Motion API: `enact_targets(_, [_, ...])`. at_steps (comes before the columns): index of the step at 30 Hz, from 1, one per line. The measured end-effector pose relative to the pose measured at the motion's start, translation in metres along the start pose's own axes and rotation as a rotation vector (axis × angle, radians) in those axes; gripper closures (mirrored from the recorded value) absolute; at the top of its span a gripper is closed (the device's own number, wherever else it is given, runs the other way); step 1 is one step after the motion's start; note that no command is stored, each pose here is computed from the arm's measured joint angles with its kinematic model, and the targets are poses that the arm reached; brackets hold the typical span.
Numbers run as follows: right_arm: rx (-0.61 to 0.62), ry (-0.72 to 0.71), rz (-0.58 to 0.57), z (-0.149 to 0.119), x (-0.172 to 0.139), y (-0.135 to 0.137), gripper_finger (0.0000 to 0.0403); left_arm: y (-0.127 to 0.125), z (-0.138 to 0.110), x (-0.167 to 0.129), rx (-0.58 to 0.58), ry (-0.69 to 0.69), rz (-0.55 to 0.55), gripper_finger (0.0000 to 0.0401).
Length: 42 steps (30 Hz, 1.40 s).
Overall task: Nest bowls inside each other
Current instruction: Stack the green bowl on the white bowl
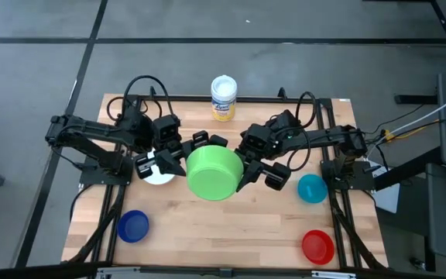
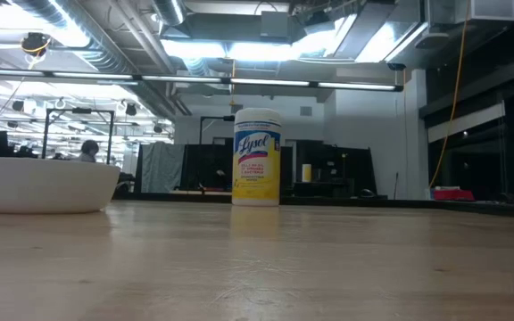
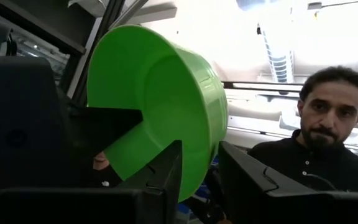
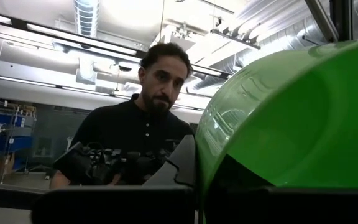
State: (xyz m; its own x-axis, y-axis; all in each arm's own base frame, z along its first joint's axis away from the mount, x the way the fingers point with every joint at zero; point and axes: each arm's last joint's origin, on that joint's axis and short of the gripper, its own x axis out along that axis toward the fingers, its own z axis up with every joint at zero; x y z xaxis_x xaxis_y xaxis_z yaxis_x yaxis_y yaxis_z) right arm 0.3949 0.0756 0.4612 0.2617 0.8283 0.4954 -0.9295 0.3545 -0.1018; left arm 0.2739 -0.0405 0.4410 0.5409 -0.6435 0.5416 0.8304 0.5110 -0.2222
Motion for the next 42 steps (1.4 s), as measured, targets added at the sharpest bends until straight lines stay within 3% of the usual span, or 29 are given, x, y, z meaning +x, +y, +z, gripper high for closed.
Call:
enact_targets(3, [0.000, -0.003, -0.003, 0.0001, 0.0000, -0.0001, 0.0399, 0.0002, 0.0002, 0.0000, -0.009, -0.006, 0.007, 0.0313])
enact_targets(7, [-0.002, -0.004, -0.002, 0.0003, 0.0000, 0.0001, 0.0399, -0.0008, 0.0007, 0.0000, -0.007, -0.004, -0.001, 0.0381])
enact_targets(10, [-0.002, -0.004, -0.002, 0.0003, 0.0000, 0.0001, 0.0399, -0.0013, 0.0009, 0.0001, -0.005, -0.001, -0.008, 0.0394])
enact_targets(17, [-0.003, -0.017, -0.015, 0.0004, 0.0006, 0.0001, 0.0390, -0.0026, 0.0003, 0.0013, -0.005, -0.012, -0.005, 0.0398])
enact_targets(33, [0.006, -0.101, -0.083, 0.0024, 0.0032, 0.0008, 0.0270, -0.0029, 0.0014, 0.0013, 0.011, -0.031, -0.001, 0.0399])
enact_targets(42, [0.042, -0.096, -0.073, 0.0026, 0.0022, 0.0004, 0.0265, -0.0041, 0.0039, 0.0001, 0.034, -0.037, -0.012, 0.0399])
